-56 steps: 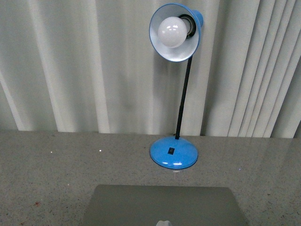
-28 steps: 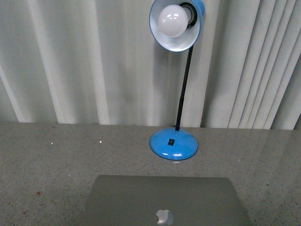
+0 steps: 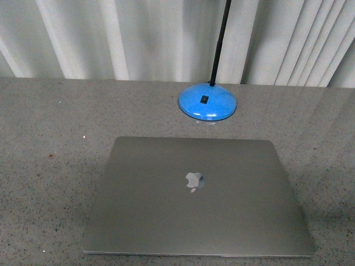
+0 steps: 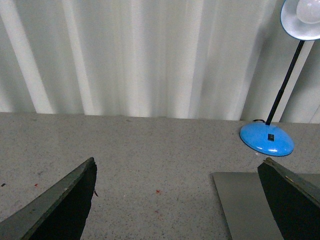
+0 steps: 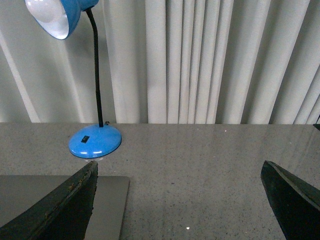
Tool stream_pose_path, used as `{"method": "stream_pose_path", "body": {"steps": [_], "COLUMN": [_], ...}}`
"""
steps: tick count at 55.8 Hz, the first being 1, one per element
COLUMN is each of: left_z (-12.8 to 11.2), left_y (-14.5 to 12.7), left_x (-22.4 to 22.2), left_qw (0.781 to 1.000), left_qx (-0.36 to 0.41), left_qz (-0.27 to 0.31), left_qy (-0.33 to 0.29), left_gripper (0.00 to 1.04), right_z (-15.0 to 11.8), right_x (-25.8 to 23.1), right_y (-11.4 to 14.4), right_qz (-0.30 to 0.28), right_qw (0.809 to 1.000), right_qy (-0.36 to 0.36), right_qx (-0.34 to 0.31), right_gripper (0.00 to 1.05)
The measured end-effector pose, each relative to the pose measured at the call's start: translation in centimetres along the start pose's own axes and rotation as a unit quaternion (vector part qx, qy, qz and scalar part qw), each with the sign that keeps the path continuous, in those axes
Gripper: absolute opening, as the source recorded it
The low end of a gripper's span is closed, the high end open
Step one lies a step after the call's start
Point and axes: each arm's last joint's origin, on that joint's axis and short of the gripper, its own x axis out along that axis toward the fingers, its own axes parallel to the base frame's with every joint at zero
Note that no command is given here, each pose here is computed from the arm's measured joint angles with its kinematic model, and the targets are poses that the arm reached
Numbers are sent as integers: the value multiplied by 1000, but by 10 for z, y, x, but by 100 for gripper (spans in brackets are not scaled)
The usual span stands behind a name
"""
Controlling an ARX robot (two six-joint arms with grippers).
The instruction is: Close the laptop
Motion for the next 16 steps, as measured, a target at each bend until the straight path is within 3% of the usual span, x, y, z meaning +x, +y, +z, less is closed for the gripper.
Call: {"method": "stream_pose_path", "body": {"steps": [16], "left_z": [0], "left_y": [0], "left_x": [0], "left_qw": [1000], "left_qx": [0], "left_qz": [0], "left_qy": [0], "left_gripper": [98], "right_z": [0], "right_x": [0], "right_y": [0], "right_qz": [0], "right_qw": [1000], "right_qy": [0], "right_qx": [0], "right_gripper": [97]}}
